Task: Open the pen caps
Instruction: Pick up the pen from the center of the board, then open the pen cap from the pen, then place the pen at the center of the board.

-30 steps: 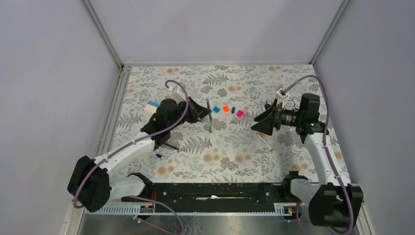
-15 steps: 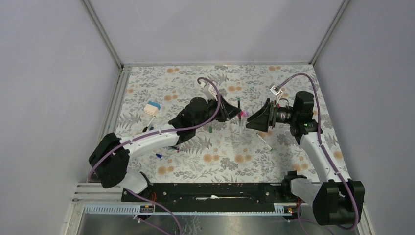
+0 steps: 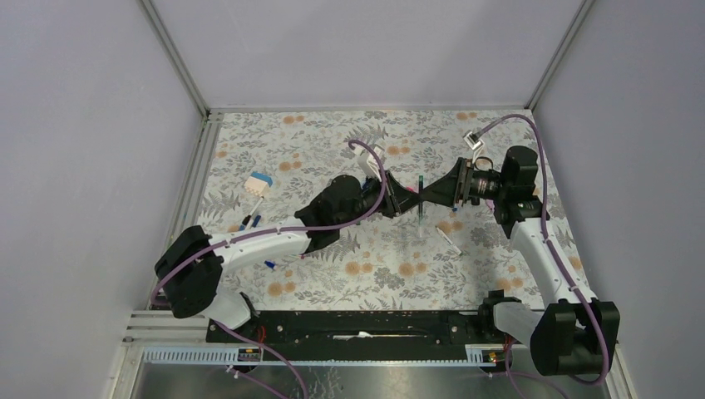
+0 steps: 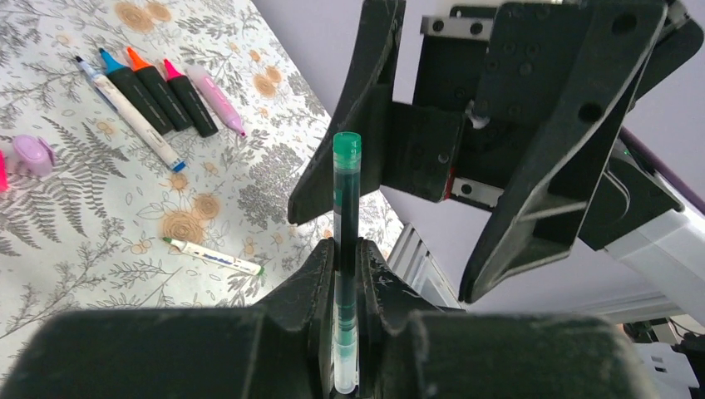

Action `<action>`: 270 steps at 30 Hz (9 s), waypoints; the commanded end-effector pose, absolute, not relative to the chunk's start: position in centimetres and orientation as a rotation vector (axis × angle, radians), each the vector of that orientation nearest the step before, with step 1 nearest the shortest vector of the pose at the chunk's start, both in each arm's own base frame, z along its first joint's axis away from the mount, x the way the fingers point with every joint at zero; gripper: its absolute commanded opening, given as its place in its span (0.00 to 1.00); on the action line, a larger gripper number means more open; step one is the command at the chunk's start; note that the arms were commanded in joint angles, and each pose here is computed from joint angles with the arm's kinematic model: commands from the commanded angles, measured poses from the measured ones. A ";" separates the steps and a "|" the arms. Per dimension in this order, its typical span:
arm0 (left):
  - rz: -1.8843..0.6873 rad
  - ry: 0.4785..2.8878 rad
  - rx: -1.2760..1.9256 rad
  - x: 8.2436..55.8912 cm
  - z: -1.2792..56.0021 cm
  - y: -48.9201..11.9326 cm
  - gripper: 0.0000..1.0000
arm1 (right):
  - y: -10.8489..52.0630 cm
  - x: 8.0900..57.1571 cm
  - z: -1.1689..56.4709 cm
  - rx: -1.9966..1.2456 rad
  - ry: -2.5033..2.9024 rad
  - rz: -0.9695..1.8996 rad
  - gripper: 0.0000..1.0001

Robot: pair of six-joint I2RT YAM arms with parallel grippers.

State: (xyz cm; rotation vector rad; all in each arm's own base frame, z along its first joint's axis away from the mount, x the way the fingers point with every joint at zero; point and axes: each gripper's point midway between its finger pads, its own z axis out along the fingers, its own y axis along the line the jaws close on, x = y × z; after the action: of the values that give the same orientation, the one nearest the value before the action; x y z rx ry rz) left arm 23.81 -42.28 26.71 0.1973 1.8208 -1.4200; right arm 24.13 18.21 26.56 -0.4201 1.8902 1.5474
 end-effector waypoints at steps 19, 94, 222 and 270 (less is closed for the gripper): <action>-1.496 1.726 0.233 22.1 29.2 -44.1 0.00 | 18.2 24.4 28.2 -0.356 1.852 1.561 0.28; -1.466 1.977 0.509 17.1 23.6 -40.3 0.00 | 14.3 22.0 26.3 -0.607 1.770 1.180 0.99; -1.151 1.831 0.347 18.1 21.0 -28.8 0.00 | 2.4 29.3 7.9 -0.771 2.159 0.480 0.00; -0.922 2.167 0.241 22.1 18.7 -31.2 0.00 | 5.7 26.2 12.8 -0.619 2.190 0.631 0.65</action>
State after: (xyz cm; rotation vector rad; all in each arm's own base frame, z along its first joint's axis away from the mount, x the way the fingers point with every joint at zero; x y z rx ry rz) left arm 20.23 -31.18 19.00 0.2647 2.1034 -1.0526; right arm 27.09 4.60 9.65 -0.6602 2.3133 0.5128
